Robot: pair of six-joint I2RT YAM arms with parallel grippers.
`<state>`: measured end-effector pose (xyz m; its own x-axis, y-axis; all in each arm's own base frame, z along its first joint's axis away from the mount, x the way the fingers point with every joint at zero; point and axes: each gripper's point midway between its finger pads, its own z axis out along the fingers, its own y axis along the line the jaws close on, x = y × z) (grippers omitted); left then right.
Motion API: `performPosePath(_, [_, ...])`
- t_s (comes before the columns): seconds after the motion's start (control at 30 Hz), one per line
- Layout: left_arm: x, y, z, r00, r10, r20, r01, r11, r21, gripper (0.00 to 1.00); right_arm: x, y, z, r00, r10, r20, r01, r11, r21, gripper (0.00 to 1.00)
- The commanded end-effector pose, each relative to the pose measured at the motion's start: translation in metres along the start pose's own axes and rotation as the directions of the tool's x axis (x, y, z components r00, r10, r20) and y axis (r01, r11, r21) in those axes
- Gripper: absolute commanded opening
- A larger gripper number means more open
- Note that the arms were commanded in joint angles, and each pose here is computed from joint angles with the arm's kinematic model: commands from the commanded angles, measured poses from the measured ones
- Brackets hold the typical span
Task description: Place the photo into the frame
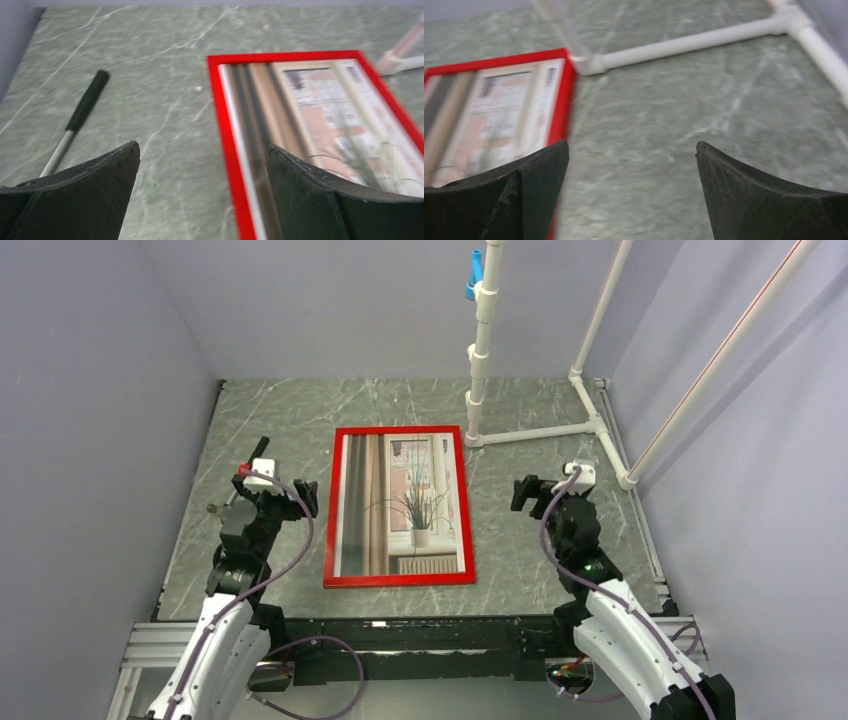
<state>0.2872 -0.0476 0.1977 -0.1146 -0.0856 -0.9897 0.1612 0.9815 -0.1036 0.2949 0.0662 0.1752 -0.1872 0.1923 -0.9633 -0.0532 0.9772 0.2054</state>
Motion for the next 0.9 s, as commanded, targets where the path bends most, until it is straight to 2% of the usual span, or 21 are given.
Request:
performPosePath(0.0, [-0.008,0.041,0.005,0.989,0.1,0.113,-0.075,0.975,-0.21,0.99,-0.023,-0.051,-0.006,0.966,-0.113,0.231,0.055,0.969,0.243,0.99])
performPosePath(0.07, [0.0,0.055,0.006,0.988,0.095,0.117,-0.059,0.957,-0.282,0.99,-0.013,-0.065,-0.008,0.962,-0.117,0.245,0.042,0.955,0.293,0.99])
performPosePath(0.17, [0.015,0.074,0.01,0.989,0.113,0.095,-0.069,0.924,-0.376,0.99,0.009,-0.071,-0.001,0.966,-0.134,0.222,0.066,0.955,0.288,0.99])
performPosePath(0.27, [0.031,0.089,0.017,0.984,0.172,0.05,-0.133,0.89,-0.437,0.99,0.024,-0.078,0.01,0.975,-0.124,0.184,0.066,0.954,0.293,0.99])
performPosePath(0.33, [0.028,0.094,0.02,0.978,0.187,0.096,-0.122,0.876,-0.466,0.99,0.027,-0.086,0.017,0.977,-0.115,0.178,0.055,0.949,0.311,0.99])
performPosePath(0.43, [0.032,0.096,0.027,0.964,0.217,0.155,-0.122,0.877,-0.465,1.0,0.026,-0.089,0.032,0.977,-0.125,0.171,0.072,0.956,0.285,0.99])
performPosePath(0.5, [0.042,0.103,0.033,0.967,0.206,0.148,-0.11,0.867,-0.485,0.99,0.021,-0.095,0.04,0.975,-0.114,0.189,0.057,0.957,0.283,0.99])
performPosePath(0.6, [0.047,0.094,0.042,0.959,0.245,0.145,-0.163,0.889,-0.427,0.99,0.023,-0.105,0.056,0.985,-0.116,0.125,0.074,0.952,0.298,0.99])
performPosePath(0.67, [0.052,0.092,0.048,0.967,0.233,0.105,-0.173,0.898,-0.405,0.99,0.022,-0.106,0.064,0.983,-0.147,0.111,0.11,0.952,0.287,0.99])
performPosePath(0.73, [0.056,0.099,0.051,0.975,0.21,0.068,-0.159,0.883,-0.442,0.99,0.027,-0.112,0.064,0.978,-0.145,0.152,0.096,0.951,0.292,0.99])
performPosePath(0.8, [0.052,0.104,0.052,0.974,0.21,0.08,-0.149,0.87,-0.47,0.99,0.029,-0.122,0.059,0.967,-0.141,0.214,0.064,0.942,0.33,0.99])
performPosePath(0.87, [0.055,0.102,0.053,0.977,0.201,0.067,-0.149,0.877,-0.457,0.99,0.041,-0.119,0.068,0.986,-0.116,0.117,0.075,0.949,0.308,0.99])
